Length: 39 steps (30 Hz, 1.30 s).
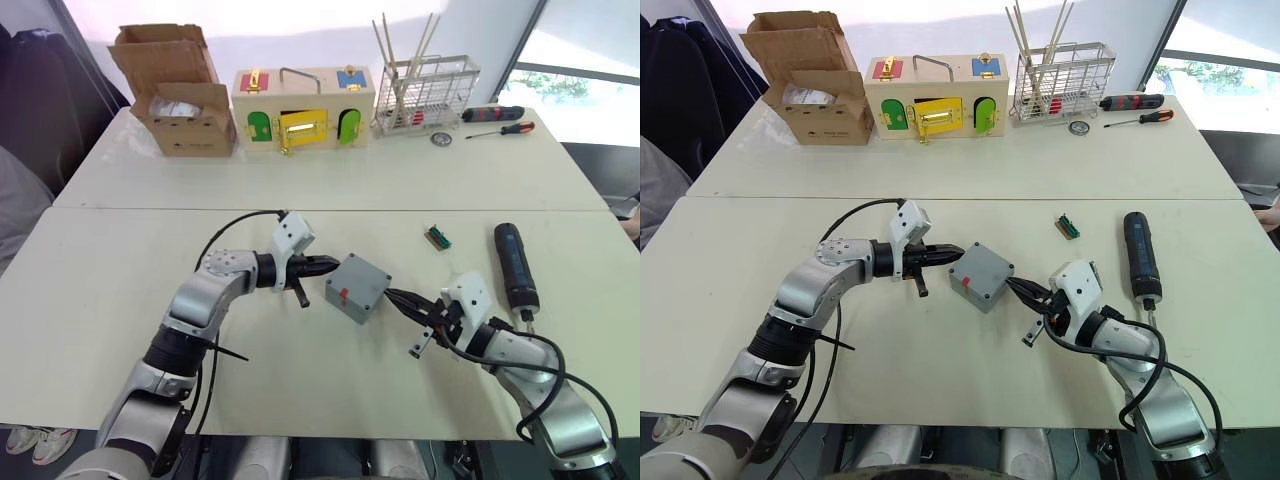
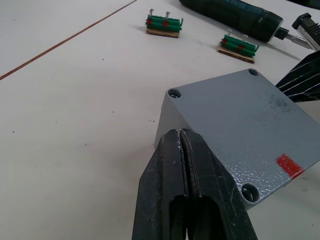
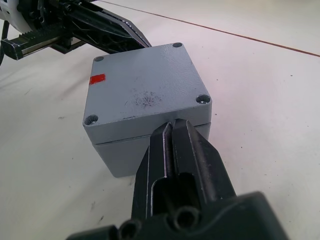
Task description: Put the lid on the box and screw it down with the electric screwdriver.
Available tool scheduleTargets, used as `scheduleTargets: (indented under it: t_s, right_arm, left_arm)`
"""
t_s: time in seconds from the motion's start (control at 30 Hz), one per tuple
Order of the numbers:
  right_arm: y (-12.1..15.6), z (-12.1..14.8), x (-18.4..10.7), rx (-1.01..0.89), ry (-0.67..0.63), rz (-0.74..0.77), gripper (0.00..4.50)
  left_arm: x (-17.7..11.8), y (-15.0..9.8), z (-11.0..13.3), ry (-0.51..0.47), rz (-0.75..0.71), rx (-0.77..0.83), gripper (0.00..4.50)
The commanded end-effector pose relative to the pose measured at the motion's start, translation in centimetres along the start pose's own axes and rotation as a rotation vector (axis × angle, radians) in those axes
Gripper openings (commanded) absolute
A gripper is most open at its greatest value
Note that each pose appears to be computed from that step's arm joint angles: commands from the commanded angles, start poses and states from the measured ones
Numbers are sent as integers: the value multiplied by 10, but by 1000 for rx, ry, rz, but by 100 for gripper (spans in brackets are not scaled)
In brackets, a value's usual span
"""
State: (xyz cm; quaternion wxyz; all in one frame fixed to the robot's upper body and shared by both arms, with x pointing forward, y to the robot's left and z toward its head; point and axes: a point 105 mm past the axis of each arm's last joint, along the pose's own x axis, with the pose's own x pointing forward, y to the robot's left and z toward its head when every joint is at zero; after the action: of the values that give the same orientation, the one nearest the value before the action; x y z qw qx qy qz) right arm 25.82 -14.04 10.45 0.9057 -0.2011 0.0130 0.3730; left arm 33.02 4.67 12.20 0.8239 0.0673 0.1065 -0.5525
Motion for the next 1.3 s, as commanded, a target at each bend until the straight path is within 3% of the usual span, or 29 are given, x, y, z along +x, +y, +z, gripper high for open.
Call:
scheduleTargets:
  t_s: [0.03, 0.47, 0.93, 1.3]
  right_arm:
    - [8, 20, 4, -32, -71, 28, 4]
    - [10, 12, 0, -35, -38, 34, 4]
    - [14, 2, -4, -29, 2, 51, 4]
    - [19, -5, 6, -34, 23, 81, 4]
  left_arm:
    - [3, -9, 8, -26, -40, 40, 0]
    - [1, -16, -1, 2, -59, 41, 0]
    - [-2, 5, -12, 34, 48, 53, 0]
    - [1, -18, -33, 97, -36, 38, 0]
